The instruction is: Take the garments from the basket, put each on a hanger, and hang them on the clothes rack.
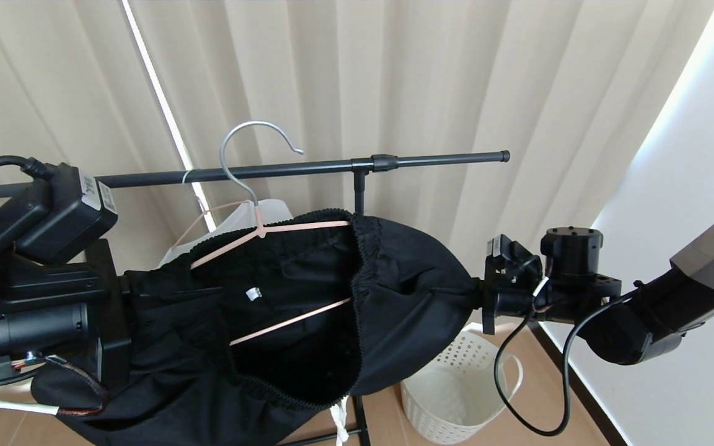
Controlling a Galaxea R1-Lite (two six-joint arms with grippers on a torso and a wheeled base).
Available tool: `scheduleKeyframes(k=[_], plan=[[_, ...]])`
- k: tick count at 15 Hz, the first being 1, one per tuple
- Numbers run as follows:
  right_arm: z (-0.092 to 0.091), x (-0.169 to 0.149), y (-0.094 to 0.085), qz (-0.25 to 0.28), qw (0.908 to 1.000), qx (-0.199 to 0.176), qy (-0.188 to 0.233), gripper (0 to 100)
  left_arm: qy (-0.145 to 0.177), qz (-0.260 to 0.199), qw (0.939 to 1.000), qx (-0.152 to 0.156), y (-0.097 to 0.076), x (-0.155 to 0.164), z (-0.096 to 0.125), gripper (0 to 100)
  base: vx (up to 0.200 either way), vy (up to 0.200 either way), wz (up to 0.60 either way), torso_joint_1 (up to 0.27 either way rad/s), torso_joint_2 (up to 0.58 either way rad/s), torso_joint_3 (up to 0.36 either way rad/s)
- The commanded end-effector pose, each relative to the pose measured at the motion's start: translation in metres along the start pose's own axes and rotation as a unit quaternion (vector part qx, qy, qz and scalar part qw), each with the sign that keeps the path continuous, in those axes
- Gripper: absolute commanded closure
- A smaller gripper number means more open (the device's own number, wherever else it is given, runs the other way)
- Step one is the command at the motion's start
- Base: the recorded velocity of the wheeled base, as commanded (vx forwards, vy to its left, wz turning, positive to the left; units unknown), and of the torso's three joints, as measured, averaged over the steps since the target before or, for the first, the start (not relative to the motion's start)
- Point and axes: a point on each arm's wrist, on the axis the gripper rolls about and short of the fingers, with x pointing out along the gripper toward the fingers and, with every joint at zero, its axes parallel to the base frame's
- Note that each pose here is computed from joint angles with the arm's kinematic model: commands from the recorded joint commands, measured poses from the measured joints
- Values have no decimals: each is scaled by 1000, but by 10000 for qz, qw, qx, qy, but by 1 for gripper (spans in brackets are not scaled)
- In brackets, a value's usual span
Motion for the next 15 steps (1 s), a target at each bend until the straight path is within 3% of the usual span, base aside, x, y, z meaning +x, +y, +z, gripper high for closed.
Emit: scheduleKeyframes(k=[1, 3, 4, 7, 10, 12, 15], plan=[[-1, 0, 1, 12, 10000, 11, 10, 100, 1, 3, 10000, -9, 0, 0, 0, 100, 0, 0, 0, 0, 0, 0], [-2, 0, 1, 1, 10000, -32, 4, 100, 23, 1, 10000, -27, 0, 1, -1, 100, 0, 0, 0, 0, 0, 0], [0, 0, 1, 0, 10000, -47, -17, 0, 37, 2, 10000, -60, 1, 2, -2, 100, 0, 0, 0, 0, 0, 0], [10, -6, 7, -5, 9999, -122, -81, 0, 179, 37, 9996, -212, 4, 6, -8, 100, 0, 0, 0, 0, 0, 0], [31, -15, 17, -2, 9992, -323, -237, 0, 689, 15, 9963, -516, 14, 24, -31, 100, 0, 0, 0, 0, 0, 0], [40, -21, 22, -31, 9987, -412, -304, 0, 930, -20, 9933, -689, 17, 31, -43, 100, 0, 0, 0, 0, 0, 0], [49, -22, 31, 40, 9980, -508, -378, 0, 1467, 195, 9841, -984, 27, 44, -66, 100, 0, 0, 0, 0, 0, 0]])
